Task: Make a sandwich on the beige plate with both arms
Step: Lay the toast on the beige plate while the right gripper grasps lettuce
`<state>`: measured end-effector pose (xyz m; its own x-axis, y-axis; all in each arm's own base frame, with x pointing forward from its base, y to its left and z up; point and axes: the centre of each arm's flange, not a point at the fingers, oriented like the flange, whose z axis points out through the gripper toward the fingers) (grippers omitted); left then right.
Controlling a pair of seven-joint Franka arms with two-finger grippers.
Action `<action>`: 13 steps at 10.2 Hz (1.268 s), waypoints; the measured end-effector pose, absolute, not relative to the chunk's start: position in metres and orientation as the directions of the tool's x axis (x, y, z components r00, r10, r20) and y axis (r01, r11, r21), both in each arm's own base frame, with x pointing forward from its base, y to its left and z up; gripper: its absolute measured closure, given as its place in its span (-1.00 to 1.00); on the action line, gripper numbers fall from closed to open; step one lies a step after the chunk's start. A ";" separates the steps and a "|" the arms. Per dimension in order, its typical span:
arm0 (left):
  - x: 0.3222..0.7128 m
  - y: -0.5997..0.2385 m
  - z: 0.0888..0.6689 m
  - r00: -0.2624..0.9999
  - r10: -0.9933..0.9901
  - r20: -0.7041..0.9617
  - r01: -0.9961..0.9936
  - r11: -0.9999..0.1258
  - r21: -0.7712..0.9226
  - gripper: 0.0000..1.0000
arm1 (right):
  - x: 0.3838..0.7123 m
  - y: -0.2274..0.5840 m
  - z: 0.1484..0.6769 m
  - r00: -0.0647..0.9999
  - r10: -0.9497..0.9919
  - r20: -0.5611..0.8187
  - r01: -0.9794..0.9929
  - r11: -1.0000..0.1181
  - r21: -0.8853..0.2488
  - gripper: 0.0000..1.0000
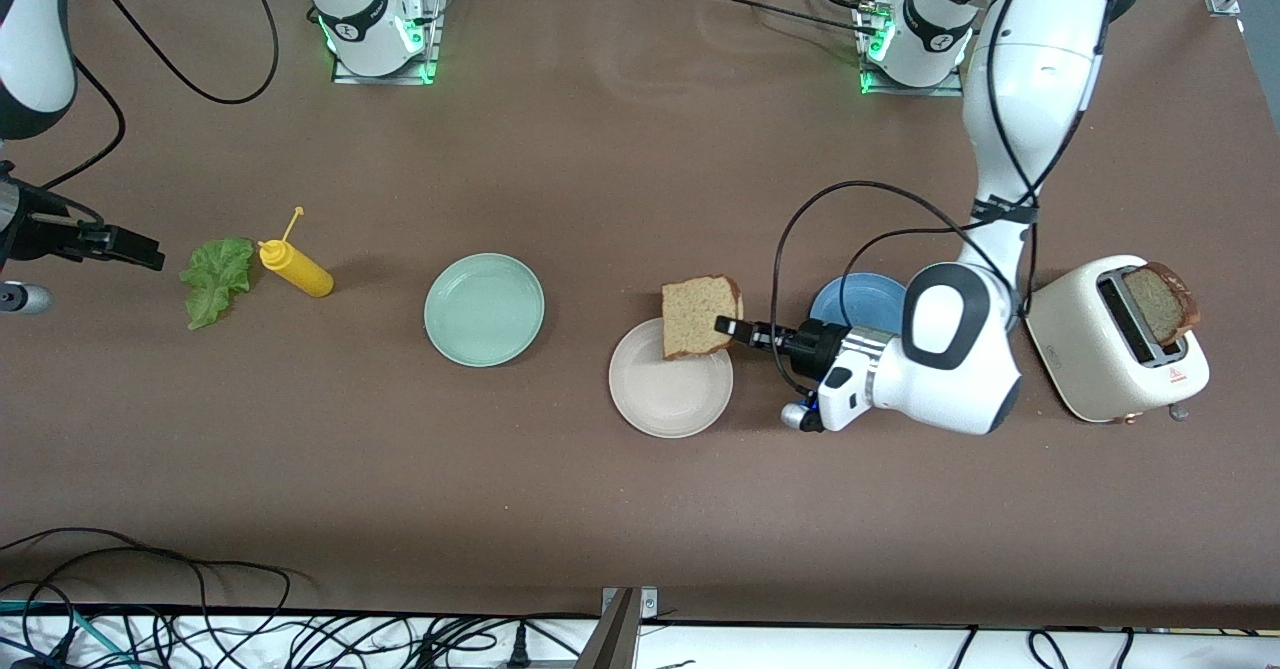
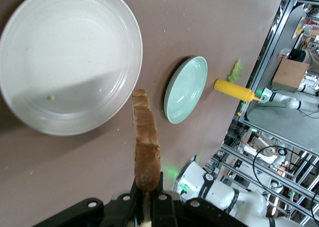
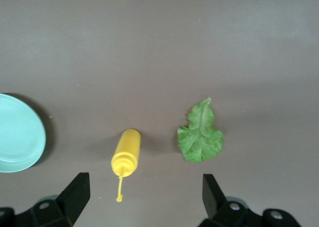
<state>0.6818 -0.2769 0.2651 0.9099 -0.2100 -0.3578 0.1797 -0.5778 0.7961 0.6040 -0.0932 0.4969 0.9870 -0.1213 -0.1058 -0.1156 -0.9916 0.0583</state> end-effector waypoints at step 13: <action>0.680 -0.300 0.183 0.956 -0.209 -0.204 0.051 -0.568 0.821 0.09 | 0.535 -0.171 0.269 0.968 -0.223 -0.116 -0.211 -0.972 0.105 -1.00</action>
<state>0.6797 -0.2998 0.1827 0.9563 -0.2090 -0.2043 0.0513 -0.5680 0.8214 0.5353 -0.1713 0.2695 0.9678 -0.2230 -0.1164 -0.2113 -0.9718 0.1050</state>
